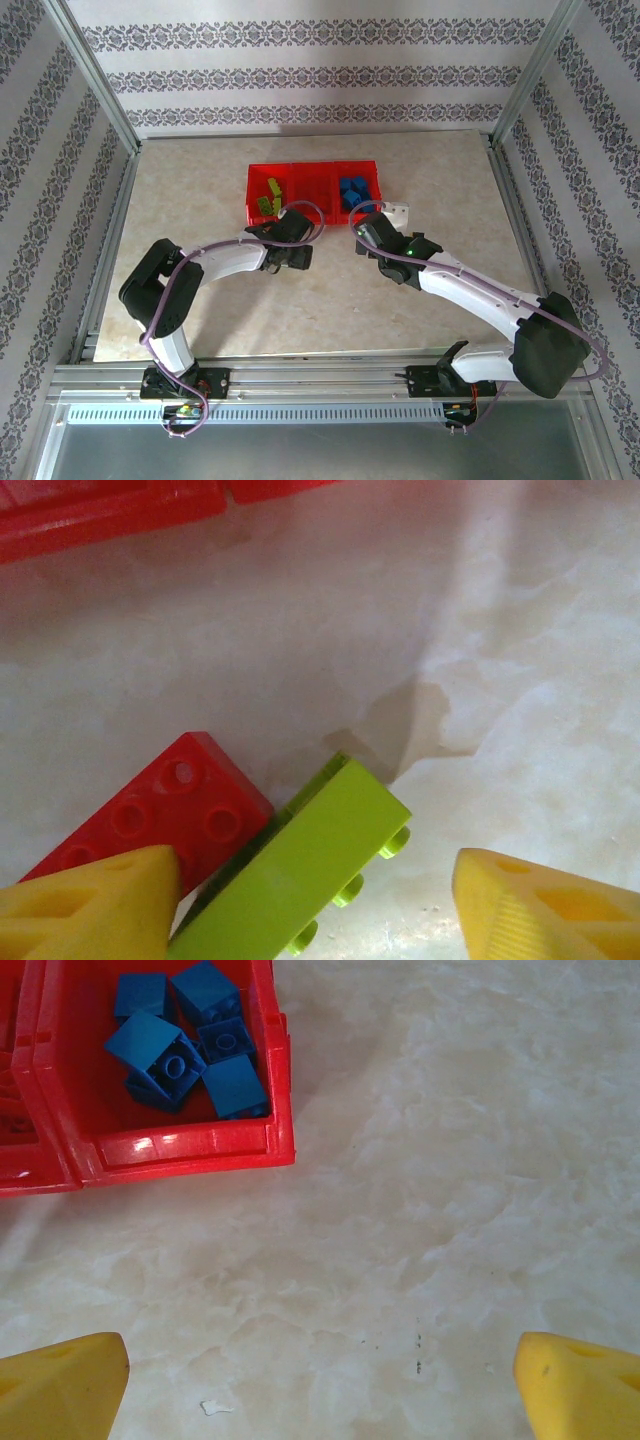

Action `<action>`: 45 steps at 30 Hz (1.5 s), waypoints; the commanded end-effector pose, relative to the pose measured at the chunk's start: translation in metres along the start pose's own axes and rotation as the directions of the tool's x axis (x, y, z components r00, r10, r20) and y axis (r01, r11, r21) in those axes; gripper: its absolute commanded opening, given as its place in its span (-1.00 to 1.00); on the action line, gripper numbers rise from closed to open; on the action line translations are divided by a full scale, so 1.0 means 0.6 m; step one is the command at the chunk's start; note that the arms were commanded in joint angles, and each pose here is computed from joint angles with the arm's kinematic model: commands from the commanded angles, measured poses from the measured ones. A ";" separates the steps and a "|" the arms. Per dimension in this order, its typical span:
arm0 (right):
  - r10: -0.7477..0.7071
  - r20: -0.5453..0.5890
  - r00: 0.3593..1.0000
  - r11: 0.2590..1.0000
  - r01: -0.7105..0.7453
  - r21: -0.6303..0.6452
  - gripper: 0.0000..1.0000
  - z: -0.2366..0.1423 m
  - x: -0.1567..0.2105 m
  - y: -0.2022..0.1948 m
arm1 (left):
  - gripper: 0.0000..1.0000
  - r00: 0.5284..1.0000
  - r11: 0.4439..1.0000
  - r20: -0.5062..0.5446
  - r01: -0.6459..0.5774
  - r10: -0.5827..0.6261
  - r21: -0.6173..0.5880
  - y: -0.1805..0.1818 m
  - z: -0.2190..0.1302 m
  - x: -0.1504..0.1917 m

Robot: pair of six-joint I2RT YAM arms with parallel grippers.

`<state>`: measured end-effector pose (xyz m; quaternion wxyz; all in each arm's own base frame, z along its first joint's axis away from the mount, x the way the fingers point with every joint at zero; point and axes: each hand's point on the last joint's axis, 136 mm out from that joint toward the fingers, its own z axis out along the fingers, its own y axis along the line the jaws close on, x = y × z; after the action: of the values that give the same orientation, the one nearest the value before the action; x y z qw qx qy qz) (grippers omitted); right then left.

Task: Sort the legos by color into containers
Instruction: Pick up the lego from the center of the table.

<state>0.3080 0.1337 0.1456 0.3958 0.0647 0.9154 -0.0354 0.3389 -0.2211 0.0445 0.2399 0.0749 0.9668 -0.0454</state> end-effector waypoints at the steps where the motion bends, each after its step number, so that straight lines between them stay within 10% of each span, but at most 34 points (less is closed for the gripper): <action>1: 0.004 0.010 1.000 1.000 -0.004 0.023 0.97 -0.002 -0.005 -0.015 | 0.34 1.000 1.000 -0.015 0.007 -0.007 0.009 -0.010 -0.001 0.001; 45: 0.010 -0.001 1.000 1.000 -0.010 0.016 0.97 0.003 -0.006 -0.008 | -0.73 0.998 0.995 0.006 0.068 -0.069 0.069 -0.055 0.016 -0.005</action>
<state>0.3088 0.1318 0.1456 0.3956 0.0678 0.9152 -0.0364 0.3377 -0.2419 0.0229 0.2171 0.0557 0.9726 -0.0618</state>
